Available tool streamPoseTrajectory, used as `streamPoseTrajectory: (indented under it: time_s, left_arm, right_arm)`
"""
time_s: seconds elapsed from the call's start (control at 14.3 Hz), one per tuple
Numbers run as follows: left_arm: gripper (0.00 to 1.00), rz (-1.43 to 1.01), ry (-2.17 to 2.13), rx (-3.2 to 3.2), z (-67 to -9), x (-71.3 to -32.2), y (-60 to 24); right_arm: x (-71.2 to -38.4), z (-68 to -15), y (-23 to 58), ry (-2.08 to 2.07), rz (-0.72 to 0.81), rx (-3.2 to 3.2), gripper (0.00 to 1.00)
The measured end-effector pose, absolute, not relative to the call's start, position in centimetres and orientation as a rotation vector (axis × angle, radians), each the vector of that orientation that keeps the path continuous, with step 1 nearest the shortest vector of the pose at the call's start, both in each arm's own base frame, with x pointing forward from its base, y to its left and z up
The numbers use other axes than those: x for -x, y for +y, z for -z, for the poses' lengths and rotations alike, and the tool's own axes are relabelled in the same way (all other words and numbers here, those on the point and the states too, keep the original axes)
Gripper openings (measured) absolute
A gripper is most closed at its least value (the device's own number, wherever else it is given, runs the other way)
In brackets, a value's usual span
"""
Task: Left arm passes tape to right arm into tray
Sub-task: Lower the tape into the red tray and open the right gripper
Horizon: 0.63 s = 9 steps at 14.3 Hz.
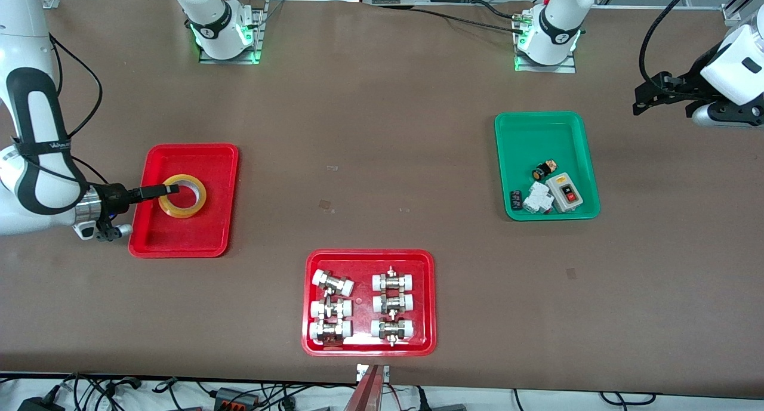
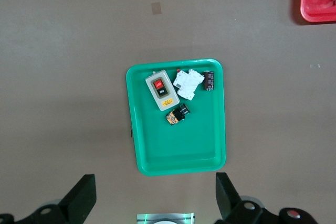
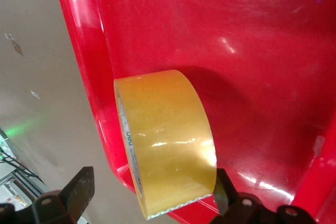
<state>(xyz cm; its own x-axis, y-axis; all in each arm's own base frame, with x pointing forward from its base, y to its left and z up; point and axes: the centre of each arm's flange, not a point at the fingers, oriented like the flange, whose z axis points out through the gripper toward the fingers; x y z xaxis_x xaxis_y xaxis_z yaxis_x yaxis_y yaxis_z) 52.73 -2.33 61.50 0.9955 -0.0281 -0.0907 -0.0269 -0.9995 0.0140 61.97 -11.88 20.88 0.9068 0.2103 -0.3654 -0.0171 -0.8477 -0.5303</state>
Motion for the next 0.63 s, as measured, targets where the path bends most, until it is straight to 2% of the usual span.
streamPoseTrajectory:
  time_s: [0.63]
  left_arm:
    - [1.0,0.136,-0.048,-3.126,-61.5,-52.8,-2.5]
  right_arm:
    - [-62.1,-19.5,-12.0,-0.262,-0.553,2.646,1.0]
